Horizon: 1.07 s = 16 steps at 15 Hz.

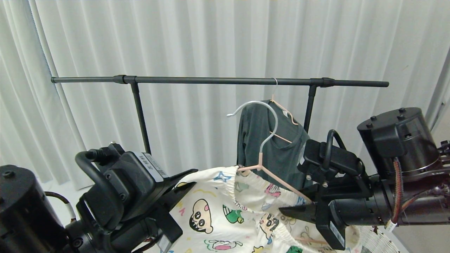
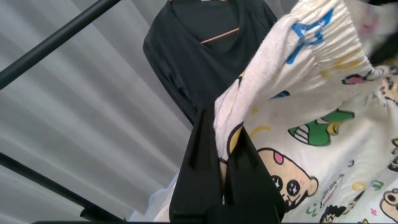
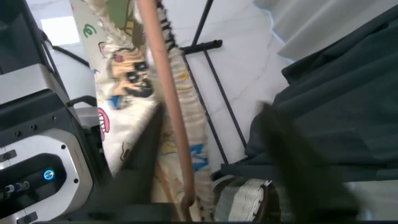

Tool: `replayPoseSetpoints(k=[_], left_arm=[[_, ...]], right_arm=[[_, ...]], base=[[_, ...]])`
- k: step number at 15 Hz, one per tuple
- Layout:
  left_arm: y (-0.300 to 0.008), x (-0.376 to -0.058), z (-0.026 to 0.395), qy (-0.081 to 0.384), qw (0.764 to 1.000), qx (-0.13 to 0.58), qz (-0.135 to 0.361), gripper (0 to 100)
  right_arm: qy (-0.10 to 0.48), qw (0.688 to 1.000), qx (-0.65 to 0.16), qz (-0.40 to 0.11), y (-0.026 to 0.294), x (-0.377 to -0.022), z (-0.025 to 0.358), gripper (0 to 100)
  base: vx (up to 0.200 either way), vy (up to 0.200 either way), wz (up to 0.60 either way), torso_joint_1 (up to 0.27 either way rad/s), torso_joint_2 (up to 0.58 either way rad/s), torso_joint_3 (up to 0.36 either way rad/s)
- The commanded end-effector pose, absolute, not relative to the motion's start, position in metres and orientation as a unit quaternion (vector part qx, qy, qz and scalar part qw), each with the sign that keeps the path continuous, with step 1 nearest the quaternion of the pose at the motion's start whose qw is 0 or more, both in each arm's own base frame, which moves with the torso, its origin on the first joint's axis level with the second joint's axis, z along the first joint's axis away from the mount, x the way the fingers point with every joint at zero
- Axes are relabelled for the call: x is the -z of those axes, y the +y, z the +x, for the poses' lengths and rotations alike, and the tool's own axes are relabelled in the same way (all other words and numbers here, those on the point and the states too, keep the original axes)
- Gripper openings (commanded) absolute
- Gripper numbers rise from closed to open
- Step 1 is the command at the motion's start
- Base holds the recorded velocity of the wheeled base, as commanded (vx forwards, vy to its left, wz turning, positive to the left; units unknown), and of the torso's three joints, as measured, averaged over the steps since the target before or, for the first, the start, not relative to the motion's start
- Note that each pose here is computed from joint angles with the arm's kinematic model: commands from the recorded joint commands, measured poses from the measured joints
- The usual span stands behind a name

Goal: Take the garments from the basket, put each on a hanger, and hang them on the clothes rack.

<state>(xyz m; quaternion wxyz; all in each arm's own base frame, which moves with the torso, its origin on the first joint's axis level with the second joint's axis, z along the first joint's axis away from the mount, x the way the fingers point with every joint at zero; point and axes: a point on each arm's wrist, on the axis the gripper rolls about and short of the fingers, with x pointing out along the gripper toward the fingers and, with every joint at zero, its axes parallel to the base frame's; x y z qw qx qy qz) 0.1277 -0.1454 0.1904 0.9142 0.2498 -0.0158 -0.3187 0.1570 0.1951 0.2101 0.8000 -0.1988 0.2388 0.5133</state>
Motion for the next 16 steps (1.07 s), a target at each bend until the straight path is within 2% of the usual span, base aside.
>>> replayPoseSetpoints(k=[1, 8, 9, 11, 13, 16], left_arm=[[-0.145, -0.191, 0.128, -0.016, 0.914, 0.318, 0.25, 0], [-0.146, -0.19, 0.128, -0.015, 0.914, 0.319, 0.25, 0], [-0.146, -0.19, 0.128, -0.014, 0.915, 0.319, 0.247, 100], [-0.145, -0.194, 0.127, -0.018, 0.919, 0.318, 0.231, 100], [-0.144, -0.198, 0.126, -0.019, 0.93, 0.316, 0.187, 100], [-0.139, -0.201, 0.123, -0.026, 0.933, 0.314, 0.175, 100]], right_arm=[[0.237, 0.801, -0.513, -0.198, 0.195, -0.211, 0.157, 0], [0.211, 0.806, -0.519, -0.19, 0.187, -0.224, 0.148, 0], [0.204, 0.808, -0.519, -0.189, 0.184, -0.227, 0.146, 0], [0.19, 0.812, -0.521, -0.185, 0.18, -0.234, 0.142, 0], [0.177, 0.815, -0.521, -0.182, 0.174, -0.241, 0.137, 0], [0.18, 0.824, -0.507, -0.179, 0.164, -0.239, 0.136, 0]], base=[[0.0, 0.0, 0.0, 0.0, 0.0, 0.0], [0.0, 0.0, 0.0, 0.0, 0.0, 0.0], [0.0, 0.0, 0.0, 0.0, 0.0, 0.0], [0.0, 0.0, 0.0, 0.0, 0.0, 0.0], [0.0, 0.0, 0.0, 0.0, 0.0, 0.0], [0.0, 0.0, 0.0, 0.0, 0.0, 0.0]])
